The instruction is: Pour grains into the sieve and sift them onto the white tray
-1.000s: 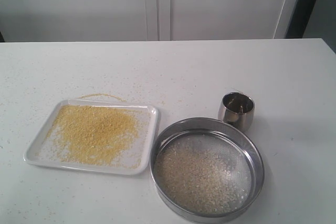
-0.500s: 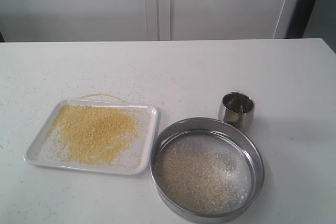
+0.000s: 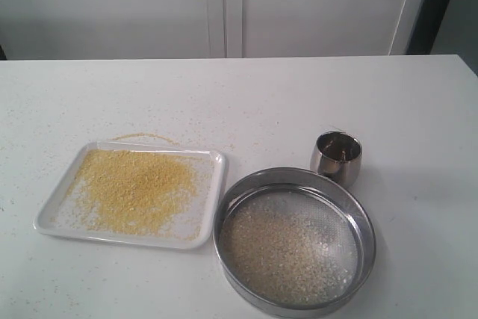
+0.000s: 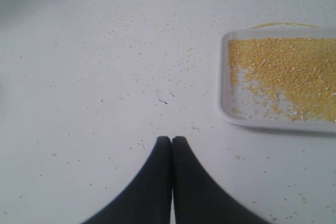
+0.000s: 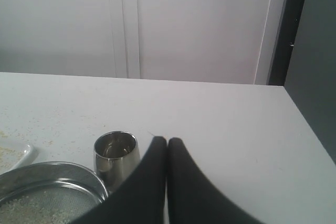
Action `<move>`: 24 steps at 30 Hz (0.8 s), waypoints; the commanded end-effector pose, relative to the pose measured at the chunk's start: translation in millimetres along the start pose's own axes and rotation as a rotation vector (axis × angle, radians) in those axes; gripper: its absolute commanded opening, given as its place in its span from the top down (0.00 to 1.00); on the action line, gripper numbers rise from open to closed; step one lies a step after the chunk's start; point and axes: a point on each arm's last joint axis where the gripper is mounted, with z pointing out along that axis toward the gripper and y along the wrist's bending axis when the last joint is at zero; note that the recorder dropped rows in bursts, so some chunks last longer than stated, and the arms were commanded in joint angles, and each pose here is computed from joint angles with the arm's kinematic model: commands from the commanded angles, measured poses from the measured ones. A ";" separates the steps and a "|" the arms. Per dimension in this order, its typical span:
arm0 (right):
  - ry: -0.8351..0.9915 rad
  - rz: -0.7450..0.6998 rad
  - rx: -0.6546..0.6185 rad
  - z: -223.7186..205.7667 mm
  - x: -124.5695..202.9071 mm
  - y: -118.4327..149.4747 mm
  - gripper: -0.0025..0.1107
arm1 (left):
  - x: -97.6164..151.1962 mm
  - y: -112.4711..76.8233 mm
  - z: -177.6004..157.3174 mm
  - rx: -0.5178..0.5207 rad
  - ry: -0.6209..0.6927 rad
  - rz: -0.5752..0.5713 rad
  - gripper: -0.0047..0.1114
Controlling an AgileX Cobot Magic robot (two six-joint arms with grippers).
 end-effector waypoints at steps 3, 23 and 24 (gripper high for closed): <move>0.004 -0.003 0.003 3.4 22.6 -0.9 0.98 | 1.1 -0.2 0.3 0.000 -0.004 -0.011 0.96; 0.072 -0.001 0.007 17.4 65.4 -2.7 0.98 | 1.1 -0.2 0.3 0.000 -0.004 -0.011 0.96; 0.080 -0.001 0.008 18.3 69.2 -2.9 0.98 | 1.1 -0.2 0.3 0.000 -0.004 -0.011 0.96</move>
